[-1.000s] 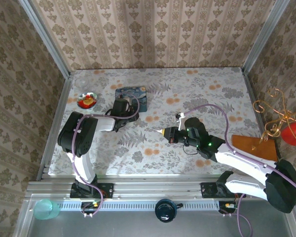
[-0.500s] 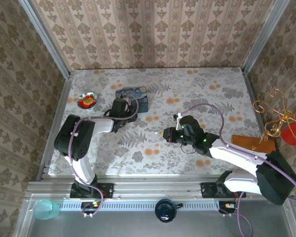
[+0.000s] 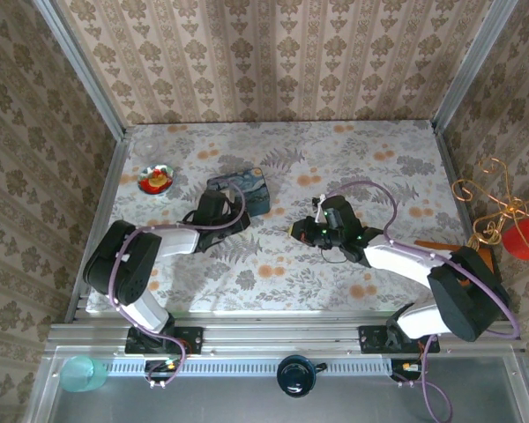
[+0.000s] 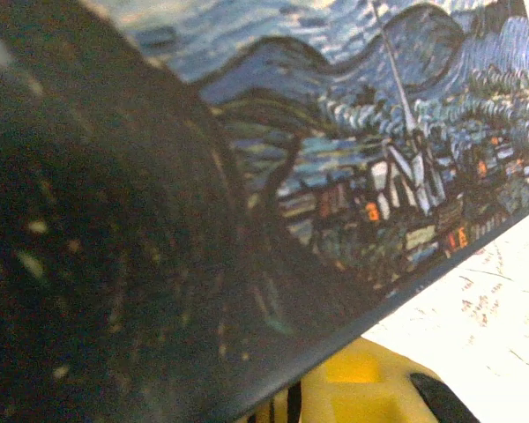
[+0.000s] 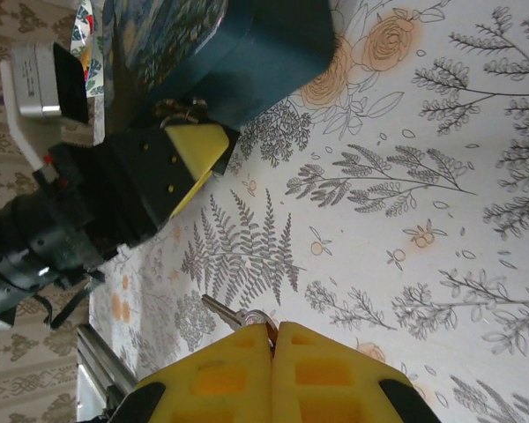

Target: Unlock a padlock with a key

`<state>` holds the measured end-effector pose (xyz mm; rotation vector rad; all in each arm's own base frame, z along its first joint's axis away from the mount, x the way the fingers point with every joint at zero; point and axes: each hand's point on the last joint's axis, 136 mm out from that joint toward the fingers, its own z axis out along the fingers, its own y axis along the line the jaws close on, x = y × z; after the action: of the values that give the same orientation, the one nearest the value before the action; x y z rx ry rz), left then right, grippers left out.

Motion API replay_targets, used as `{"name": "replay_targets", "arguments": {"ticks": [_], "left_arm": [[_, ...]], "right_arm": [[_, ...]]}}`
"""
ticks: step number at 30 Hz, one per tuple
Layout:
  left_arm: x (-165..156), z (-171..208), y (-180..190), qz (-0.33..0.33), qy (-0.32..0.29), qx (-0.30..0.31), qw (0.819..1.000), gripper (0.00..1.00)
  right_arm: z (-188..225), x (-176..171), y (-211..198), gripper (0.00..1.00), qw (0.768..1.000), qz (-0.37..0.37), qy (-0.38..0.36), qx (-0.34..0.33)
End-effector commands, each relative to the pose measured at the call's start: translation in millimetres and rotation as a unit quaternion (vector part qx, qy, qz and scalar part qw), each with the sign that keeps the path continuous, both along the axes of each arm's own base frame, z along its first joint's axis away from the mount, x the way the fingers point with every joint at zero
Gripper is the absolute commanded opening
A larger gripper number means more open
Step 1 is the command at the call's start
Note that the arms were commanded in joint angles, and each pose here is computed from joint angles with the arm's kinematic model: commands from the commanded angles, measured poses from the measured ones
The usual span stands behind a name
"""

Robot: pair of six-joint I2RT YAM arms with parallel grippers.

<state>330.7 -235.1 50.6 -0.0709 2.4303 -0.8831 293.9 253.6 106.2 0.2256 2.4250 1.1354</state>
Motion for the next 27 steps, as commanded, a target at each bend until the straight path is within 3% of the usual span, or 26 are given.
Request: {"name": "replay_targets", "arguments": {"ticks": [1, 14, 27], "left_arm": [[-2.0, 30.2, -12.4, 0.000, -0.014, -0.073, 0.997, 0.10], [-26.5, 48.9, -8.2, 0.011, 0.004, -0.162, 0.987, 0.09], [-29.3, 60.8, -6.0, 0.031, 0.011, -0.231, 0.972, 0.05]], "right_arm": [[8.2, 6.9, 18.8, 0.00, 0.999, 0.012, -0.004, 0.041], [-7.5, 19.9, 52.0, 0.00, 0.996, 0.026, 0.007, 0.090], [-17.5, 25.9, 68.1, 0.00, 0.991, 0.043, 0.029, 0.120]]}}
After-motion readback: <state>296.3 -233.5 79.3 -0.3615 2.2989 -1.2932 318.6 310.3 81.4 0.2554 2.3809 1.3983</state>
